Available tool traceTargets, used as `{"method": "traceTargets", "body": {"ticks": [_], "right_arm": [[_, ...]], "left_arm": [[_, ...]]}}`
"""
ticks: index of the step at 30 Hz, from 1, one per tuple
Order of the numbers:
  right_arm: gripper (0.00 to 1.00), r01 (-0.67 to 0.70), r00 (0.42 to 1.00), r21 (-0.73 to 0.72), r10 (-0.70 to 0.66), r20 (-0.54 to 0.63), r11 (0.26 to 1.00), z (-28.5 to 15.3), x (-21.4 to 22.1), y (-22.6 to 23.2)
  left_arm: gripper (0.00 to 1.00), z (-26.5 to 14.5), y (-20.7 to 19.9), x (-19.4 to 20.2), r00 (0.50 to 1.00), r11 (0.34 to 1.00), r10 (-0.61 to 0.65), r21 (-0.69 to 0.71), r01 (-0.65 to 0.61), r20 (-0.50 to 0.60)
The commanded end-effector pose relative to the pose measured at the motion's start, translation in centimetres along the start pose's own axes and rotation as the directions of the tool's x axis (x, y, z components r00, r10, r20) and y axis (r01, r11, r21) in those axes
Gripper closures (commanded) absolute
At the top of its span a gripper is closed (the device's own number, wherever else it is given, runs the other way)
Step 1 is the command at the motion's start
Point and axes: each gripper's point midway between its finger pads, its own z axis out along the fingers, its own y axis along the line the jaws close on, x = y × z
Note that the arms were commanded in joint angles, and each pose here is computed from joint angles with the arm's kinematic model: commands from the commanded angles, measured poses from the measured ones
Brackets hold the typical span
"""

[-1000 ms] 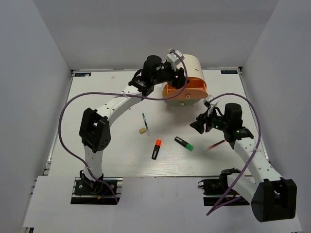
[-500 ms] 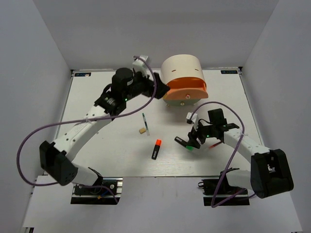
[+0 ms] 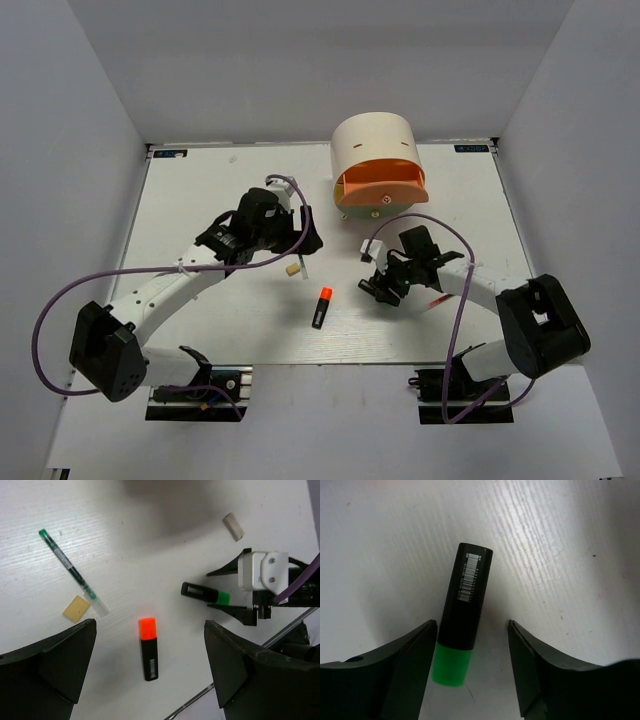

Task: Sort the stationery into containers
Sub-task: Pick up the stationery from the center of the board, then place the stationery in the drawer.

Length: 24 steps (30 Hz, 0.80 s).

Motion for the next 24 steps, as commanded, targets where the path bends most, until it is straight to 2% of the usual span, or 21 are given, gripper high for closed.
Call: {"method": "traceTargets", "body": {"ticks": [1,4,5,7,8,12,17,20,24], "right_arm": [[0.36,0.035,0.999,0.097,-0.035,-0.006,0.995,0.4,-1.5,-2.1],[0.43,0.054,0.998,0.084,-0.052,-0.021,0.995,0.6,-1.1,-1.6],[0.51,0.06,0.998,0.076,-0.058,-0.022,0.995,0.6,-1.2,-1.3],[0.61,0.073,0.997,0.05,-0.071,-0.028,0.996,0.5,-0.9,-0.6],[0.71,0.076,0.997,0.044,-0.075,-0.026,0.996,0.1,-1.1,-0.4],[0.83,0.13,0.989,0.058,-0.133,0.064,0.99,-2.3,-3.6,0.1],[0.86,0.16,0.943,0.196,-0.209,0.26,0.967,-7.7,-10.4,-0.8],[0.86,0.165,0.873,0.313,-0.286,0.394,0.935,-11.3,-15.4,-1.9],[0.86,0.158,0.789,0.401,-0.36,0.499,0.902,-15.4,-20.8,-2.7]], "left_arm": [[0.02,-0.1,1.1,1.7,0.998,0.999,-0.001,-0.045,-0.002,-0.068],[0.02,0.4,0.5,2.7,0.994,0.999,0.039,-0.019,-0.041,-0.106],[0.02,0.8,0.5,3.2,0.991,0.999,0.047,-0.01,-0.049,-0.128],[0.02,1.3,0.9,4.7,0.979,0.998,0.069,0.0,-0.07,-0.194],[0.02,1.4,0.9,4.9,0.974,0.997,0.077,0.007,-0.077,-0.211],[0.01,2.1,1.0,6.4,0.957,0.995,0.096,0.035,-0.09,-0.274],[0.01,3.0,0.4,7.3,0.946,0.991,0.123,0.087,-0.101,-0.3],[0.01,3.8,0.2,8.4,0.933,0.99,0.123,0.103,-0.093,-0.339],[0.01,4.1,0.3,9.1,0.924,0.989,0.135,0.106,-0.103,-0.358]]}}
